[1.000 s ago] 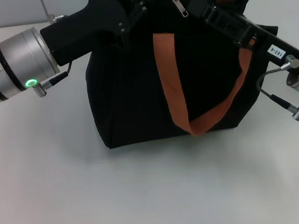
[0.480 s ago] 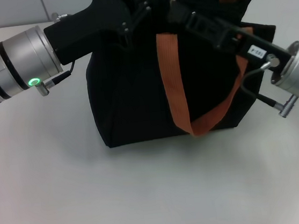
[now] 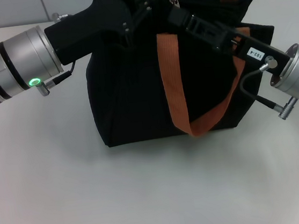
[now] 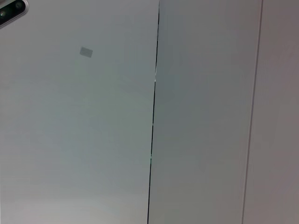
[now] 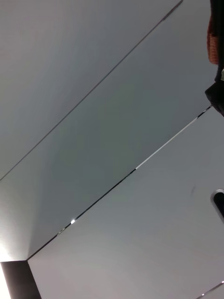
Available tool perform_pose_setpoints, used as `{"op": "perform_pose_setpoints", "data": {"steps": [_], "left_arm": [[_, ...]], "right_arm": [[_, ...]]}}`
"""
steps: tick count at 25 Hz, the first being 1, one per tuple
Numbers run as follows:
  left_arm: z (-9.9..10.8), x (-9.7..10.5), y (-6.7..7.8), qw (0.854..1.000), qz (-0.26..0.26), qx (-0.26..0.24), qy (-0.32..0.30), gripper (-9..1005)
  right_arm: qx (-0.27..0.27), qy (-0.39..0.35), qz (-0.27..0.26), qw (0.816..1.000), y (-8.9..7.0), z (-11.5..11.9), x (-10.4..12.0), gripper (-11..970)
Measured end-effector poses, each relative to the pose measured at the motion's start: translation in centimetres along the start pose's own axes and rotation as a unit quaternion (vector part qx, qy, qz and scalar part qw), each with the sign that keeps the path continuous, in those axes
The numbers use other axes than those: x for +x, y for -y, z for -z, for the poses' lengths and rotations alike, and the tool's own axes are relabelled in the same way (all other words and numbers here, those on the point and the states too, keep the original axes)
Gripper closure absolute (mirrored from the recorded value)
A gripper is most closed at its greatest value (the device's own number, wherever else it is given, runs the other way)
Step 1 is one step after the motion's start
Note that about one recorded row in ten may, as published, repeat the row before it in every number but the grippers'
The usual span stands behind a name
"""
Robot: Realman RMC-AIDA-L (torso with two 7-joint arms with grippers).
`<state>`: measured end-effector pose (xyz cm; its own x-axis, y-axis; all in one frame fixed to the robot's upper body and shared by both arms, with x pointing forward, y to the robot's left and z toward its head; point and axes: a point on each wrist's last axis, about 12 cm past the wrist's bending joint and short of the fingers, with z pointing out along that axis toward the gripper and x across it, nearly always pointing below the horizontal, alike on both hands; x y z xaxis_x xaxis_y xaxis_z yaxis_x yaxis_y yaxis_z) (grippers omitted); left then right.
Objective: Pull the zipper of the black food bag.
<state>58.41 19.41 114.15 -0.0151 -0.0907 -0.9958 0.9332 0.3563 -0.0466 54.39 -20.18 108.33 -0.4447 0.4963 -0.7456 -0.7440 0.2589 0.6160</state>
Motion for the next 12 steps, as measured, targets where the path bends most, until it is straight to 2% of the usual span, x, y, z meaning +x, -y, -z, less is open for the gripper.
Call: {"op": "perform_pose_setpoints", "data": {"steps": [7, 12], "left_arm": [[0.0, 0.01, 0.01, 1.0, 0.0, 0.001, 0.0, 924], [0.0, 0.03, 0.08, 1.0, 0.001, 0.002, 0.0, 923]], "right_arm": [[0.0, -0.001, -0.021, 1.0, 0.03, -0.11, -0.06, 589], [-0.002, -0.005, -0.023, 1.0, 0.01, -0.3, -0.09, 674]]}}
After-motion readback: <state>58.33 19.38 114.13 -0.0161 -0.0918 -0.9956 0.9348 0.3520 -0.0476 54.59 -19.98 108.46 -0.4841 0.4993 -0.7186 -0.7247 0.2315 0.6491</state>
